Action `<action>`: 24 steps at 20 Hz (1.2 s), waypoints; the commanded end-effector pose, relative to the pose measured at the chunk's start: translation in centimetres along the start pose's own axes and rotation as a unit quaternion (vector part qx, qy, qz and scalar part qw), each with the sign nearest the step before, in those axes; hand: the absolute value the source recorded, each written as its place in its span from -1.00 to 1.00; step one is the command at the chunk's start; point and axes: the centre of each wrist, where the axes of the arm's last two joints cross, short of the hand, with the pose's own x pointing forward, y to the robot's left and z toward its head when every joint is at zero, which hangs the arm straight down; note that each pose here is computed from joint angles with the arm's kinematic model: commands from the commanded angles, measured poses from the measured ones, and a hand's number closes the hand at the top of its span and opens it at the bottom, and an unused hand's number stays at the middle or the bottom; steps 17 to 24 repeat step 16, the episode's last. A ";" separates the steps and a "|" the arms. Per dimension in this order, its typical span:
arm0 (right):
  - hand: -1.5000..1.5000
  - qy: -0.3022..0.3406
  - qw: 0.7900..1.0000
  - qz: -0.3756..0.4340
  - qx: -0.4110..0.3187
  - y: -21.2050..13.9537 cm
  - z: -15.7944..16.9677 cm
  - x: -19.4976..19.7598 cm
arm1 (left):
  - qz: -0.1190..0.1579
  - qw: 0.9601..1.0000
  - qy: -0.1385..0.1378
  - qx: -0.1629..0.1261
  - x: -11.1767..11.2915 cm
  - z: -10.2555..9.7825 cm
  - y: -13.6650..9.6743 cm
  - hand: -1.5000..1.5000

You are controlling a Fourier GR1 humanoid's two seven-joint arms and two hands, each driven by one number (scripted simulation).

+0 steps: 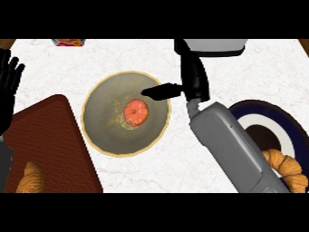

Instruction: Pick the squash from the plate and place it in the bowl

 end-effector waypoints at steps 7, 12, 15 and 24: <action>-1.00 0.006 0.994 -0.075 -0.078 -13.1 0.0 -6.5 | -0.004 1.000 0.000 0.011 -0.9 0.5 -0.9 0.00; -1.00 0.013 0.991 -0.103 -0.090 -18.4 0.3 -9.6 | -0.002 1.000 0.005 0.008 -0.1 -0.2 -0.2 0.00; -1.00 0.002 0.991 -0.115 -0.075 -19.5 0.9 -12.9 | 0.001 1.000 -0.001 0.010 -1.3 0.6 0.3 0.00; -1.00 0.001 0.991 -0.113 -0.067 -23.0 3.2 -13.5 | -0.003 1.000 0.003 0.013 -0.5 0.6 -0.6 0.00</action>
